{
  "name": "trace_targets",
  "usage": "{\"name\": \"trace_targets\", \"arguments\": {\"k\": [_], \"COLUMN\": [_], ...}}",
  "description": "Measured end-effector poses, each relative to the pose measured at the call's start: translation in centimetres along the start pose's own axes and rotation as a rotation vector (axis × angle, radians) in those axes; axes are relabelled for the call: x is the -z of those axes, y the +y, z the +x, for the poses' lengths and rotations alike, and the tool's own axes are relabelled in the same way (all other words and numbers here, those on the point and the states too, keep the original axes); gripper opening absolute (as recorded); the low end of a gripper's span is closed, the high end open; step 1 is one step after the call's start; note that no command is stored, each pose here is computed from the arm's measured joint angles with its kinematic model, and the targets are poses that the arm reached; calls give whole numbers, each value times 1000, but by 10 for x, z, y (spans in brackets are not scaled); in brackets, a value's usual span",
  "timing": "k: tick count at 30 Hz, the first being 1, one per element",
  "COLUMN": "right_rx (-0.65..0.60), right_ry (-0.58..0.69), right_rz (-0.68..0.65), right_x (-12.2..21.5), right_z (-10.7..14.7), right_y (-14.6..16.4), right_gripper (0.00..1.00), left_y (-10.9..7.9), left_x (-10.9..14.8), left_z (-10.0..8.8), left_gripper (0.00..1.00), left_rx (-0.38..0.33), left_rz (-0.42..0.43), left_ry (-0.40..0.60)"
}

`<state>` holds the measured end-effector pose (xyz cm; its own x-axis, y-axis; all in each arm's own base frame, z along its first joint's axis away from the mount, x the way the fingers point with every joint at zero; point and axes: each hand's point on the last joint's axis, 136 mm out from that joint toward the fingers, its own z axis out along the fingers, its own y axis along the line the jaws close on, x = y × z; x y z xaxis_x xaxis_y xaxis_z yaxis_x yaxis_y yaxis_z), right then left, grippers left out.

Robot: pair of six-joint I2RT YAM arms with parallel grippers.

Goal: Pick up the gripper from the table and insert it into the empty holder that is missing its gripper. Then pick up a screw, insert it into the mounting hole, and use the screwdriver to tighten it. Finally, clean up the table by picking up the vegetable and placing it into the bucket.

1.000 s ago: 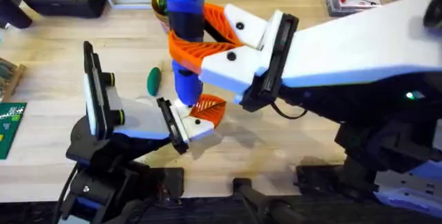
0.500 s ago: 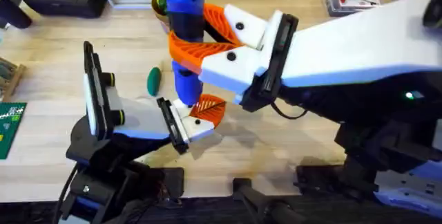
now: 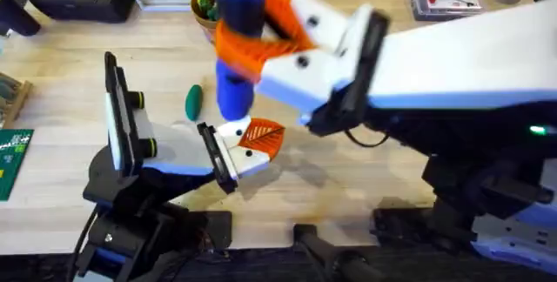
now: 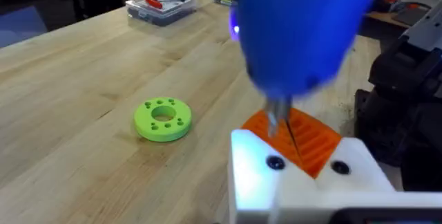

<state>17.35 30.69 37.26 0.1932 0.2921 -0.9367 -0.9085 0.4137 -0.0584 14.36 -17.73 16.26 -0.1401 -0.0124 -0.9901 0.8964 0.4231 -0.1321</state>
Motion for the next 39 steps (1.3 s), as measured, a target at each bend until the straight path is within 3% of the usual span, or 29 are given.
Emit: {"name": "trace_targets", "arguments": {"k": [6, 9, 12, 18, 22, 26, 30, 36, 37, 39], "right_rx": [19, 29, 87, 290, 475, 609, 694, 747, 749, 757], "right_ry": [-51, -18, 74, 466, 768, 1092, 1347, 1617, 1638, 1655], "right_rz": [51, 74, 115, 345, 512, 594, 558, 337, 314, 299], "right_x": [-1, -2, 0, 42, 98, 160, 208, 252, 255, 256], "right_z": [-20, -16, 3, 79, 119, 159, 198, 261, 267, 272], "right_y": [-14, -22, -37, -113, -175, -226, -257, -261, -260, -261], "right_gripper": [26, 26, 26, 26, 26, 26, 26, 26, 46, 257], "left_y": [0, 0, 0, 0, 0, 0, 0, 0, 0, 0], "left_x": [0, 0, 0, 0, 0, 0, 0, 0, 0, 0], "left_z": [0, 0, 0, 0, 0, 0, 0, 0, 0, 0], "left_gripper": [11, 11, 11, 11, 11, 11, 11, 11, 11, 11], "left_rx": [0, 0, 0, 0, 0, 0, 0, 0, 1, 1], "left_rz": [0, 0, 0, 0, 0, 0, 0, 0, 0, 0], "left_ry": [0, 0, 0, 0, 0, 0, 0, 0, 0, 1]}}
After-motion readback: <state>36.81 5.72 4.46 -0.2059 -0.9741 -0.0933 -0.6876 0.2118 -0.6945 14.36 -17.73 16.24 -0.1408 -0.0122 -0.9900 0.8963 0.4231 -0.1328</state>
